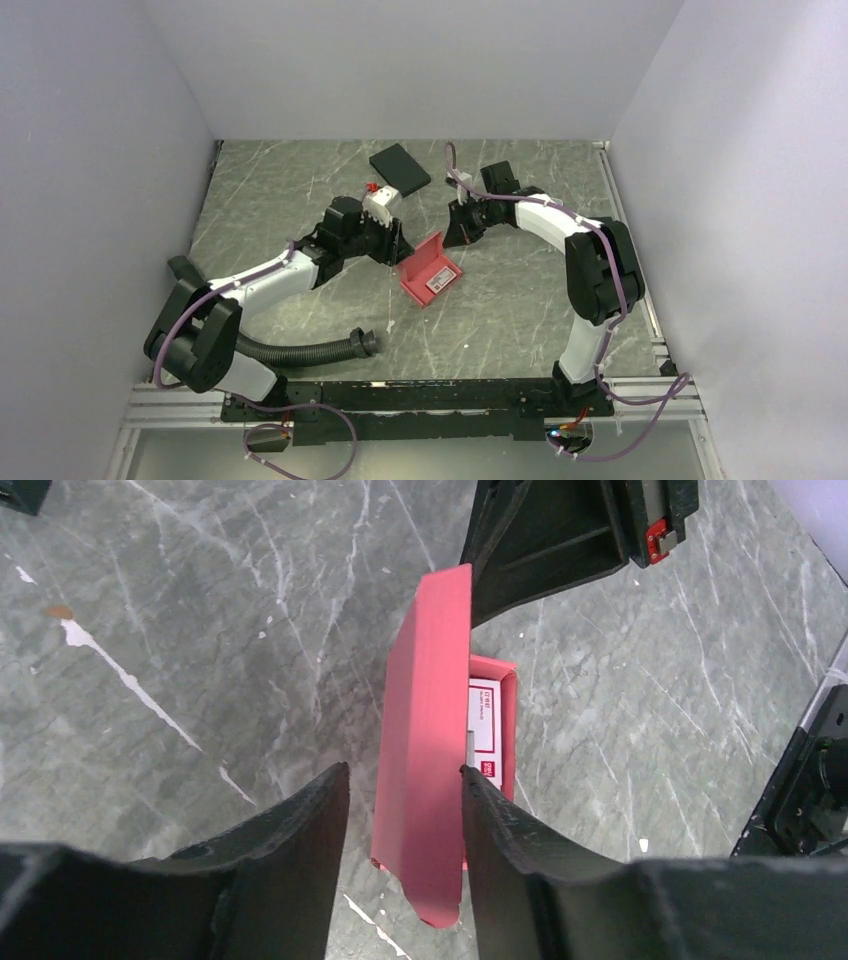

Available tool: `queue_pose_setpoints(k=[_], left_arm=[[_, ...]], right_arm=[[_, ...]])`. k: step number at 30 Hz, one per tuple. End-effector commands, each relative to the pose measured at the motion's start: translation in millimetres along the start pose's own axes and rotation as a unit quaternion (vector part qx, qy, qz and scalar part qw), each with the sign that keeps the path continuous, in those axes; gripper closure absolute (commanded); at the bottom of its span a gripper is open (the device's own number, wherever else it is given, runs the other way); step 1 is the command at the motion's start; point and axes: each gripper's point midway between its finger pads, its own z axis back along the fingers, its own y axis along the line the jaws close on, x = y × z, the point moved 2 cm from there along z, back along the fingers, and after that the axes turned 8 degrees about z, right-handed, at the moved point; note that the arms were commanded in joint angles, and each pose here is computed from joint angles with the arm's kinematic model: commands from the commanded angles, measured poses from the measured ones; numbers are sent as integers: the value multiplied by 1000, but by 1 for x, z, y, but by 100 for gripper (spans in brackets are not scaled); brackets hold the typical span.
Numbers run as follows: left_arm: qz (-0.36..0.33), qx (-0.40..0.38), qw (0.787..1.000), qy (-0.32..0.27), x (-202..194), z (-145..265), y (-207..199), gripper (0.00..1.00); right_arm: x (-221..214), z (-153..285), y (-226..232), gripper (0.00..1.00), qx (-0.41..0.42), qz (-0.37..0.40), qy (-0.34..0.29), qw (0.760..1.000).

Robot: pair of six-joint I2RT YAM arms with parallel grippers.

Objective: Fold the paper box
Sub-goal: Close the paper box at the center of the board.

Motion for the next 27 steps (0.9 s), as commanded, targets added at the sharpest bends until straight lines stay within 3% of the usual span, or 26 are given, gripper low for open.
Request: queue_pose_setpoints(k=[1,7,15,23,27], left_arm=[[-13,-31,999,11,11,-3,-11,53],[-18,-39,998,38,8,-8,-11,58],[-21,-59,996,60,3,-7,-17,57],[-13,-72,994,86,1,-12,-20,89],[-14,-64,994,91,1,-13,-18,93]], right_arm=[[14,1,7,98,26,-5,-26,999],[7,-6,6,98,39,-22,-16,999],[2,-1,3,96,33,-8,-7,999],[-2,3,6,93,47,0,-2,999],[-5,4,9,93,62,3,7,998]])
